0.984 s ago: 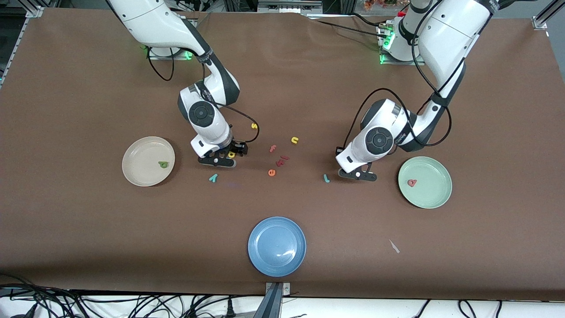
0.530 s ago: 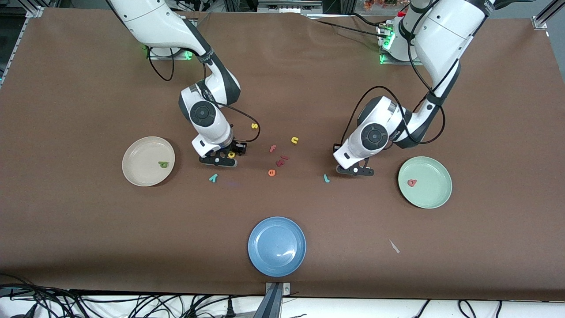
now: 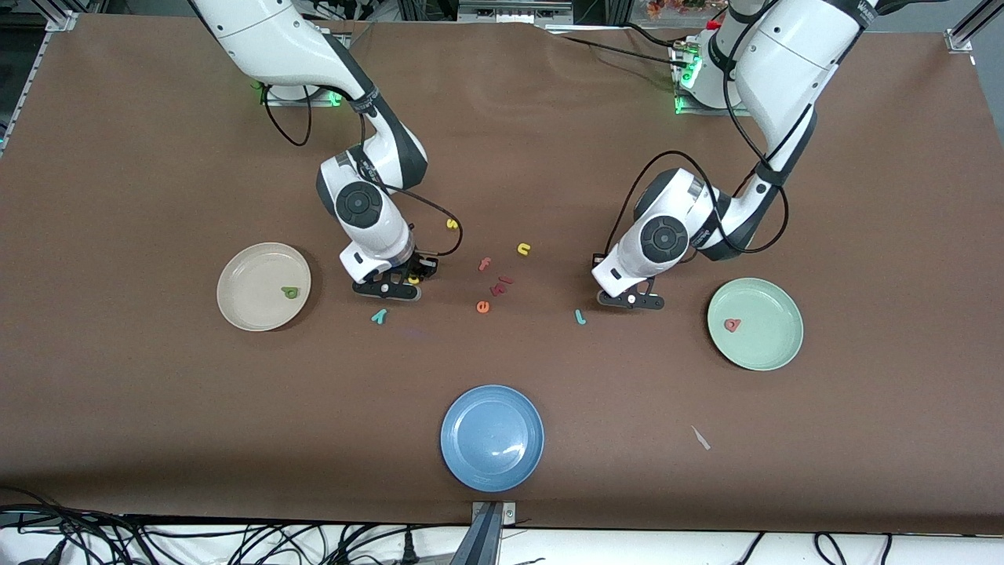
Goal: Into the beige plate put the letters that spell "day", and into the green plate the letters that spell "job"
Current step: 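Grasp yellow a with the right gripper while the left gripper grasps o, then release a over the white plate while the left gripper releases o, then reach the right gripper to cyan y while the left gripper reaches cyan l, then grasp y with the right gripper while the left gripper grasps l, then release y over the white plate while the left gripper carries l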
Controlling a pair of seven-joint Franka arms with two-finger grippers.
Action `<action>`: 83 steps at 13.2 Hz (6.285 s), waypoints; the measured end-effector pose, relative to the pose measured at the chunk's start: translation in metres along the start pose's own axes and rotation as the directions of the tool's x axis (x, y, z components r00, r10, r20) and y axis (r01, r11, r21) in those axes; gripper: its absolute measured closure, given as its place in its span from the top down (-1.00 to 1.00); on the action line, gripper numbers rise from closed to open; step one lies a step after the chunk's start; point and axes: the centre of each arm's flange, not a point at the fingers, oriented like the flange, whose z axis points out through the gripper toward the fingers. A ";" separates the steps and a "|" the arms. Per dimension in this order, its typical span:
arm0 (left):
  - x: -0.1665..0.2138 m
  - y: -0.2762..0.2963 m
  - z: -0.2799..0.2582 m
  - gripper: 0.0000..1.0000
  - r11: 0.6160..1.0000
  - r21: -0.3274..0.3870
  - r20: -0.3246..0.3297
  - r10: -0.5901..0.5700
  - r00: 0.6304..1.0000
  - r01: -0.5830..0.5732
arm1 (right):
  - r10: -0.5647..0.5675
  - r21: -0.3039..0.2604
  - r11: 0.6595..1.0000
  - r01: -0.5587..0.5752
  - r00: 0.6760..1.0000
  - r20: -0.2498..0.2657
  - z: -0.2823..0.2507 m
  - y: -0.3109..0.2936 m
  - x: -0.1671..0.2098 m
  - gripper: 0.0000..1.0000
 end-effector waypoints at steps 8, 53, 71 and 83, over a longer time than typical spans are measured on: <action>0.034 -0.078 -0.090 -0.45 0.993 0.035 0.001 0.110 0.994 -0.110 | -0.125 -0.093 0.986 0.139 0.982 0.145 -0.066 0.095 0.077 -0.44; 0.069 0.050 -0.048 0.35 0.981 -0.062 -0.057 -0.189 0.980 0.186 | 0.216 0.014 0.976 -0.216 0.976 -0.017 0.011 0.059 0.070 -0.69; 0.080 0.056 -0.024 -0.07 0.967 -0.125 -0.096 -0.235 0.967 0.222 | -0.210 -0.073 0.974 0.216 0.974 0.081 -0.059 0.226 0.074 -0.83; 0.092 0.035 -0.030 -0.72 0.977 -0.068 -0.152 -0.211 0.966 0.203 | -0.233 -0.056 0.968 0.245 0.958 0.168 -0.125 0.203 0.092 1.00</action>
